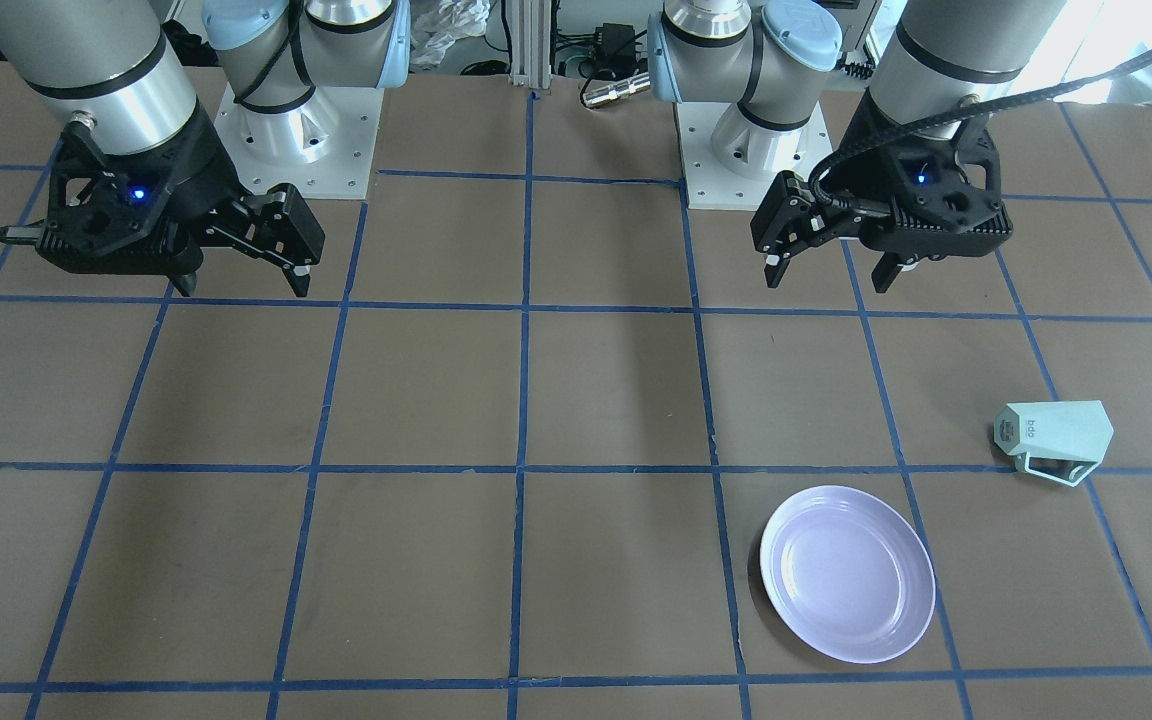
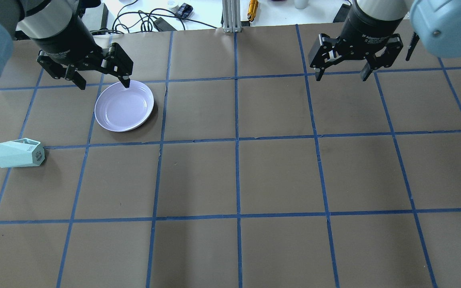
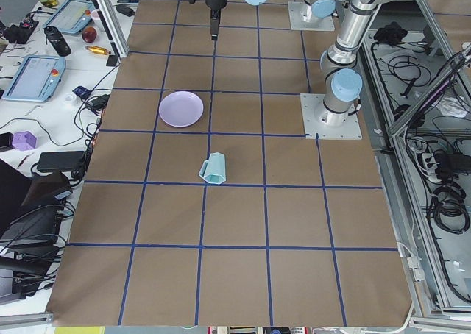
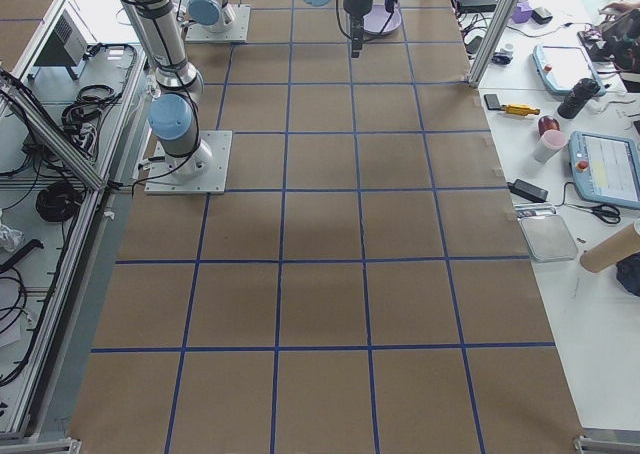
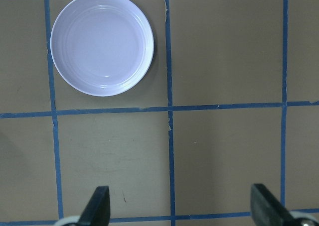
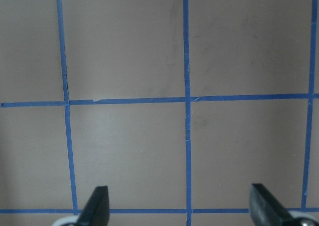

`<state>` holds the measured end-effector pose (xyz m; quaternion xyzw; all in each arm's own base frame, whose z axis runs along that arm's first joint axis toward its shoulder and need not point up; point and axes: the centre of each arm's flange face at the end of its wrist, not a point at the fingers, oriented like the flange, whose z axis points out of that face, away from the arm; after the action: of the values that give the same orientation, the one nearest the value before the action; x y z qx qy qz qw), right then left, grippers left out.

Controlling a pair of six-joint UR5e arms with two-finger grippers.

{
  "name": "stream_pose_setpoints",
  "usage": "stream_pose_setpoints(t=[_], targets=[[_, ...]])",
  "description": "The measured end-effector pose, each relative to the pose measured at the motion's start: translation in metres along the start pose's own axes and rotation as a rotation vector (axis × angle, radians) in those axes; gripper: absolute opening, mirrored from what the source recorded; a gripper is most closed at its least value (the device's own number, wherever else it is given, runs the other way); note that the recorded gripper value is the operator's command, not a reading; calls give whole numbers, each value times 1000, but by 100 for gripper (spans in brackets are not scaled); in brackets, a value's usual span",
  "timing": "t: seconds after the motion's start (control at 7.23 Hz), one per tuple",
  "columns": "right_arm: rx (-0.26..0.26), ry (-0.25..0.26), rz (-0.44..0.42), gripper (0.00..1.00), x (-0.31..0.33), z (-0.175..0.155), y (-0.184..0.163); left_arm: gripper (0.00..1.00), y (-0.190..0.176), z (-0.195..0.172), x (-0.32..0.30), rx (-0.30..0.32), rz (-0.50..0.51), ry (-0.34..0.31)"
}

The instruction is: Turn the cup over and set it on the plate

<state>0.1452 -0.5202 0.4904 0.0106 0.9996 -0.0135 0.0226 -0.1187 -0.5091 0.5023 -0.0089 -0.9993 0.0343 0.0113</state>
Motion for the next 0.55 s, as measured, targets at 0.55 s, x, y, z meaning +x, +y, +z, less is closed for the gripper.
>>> stream_pose_setpoints(t=[0.55], targets=[[0,0,0,100,0,0,0,100,1,-2,0,1,1,0]])
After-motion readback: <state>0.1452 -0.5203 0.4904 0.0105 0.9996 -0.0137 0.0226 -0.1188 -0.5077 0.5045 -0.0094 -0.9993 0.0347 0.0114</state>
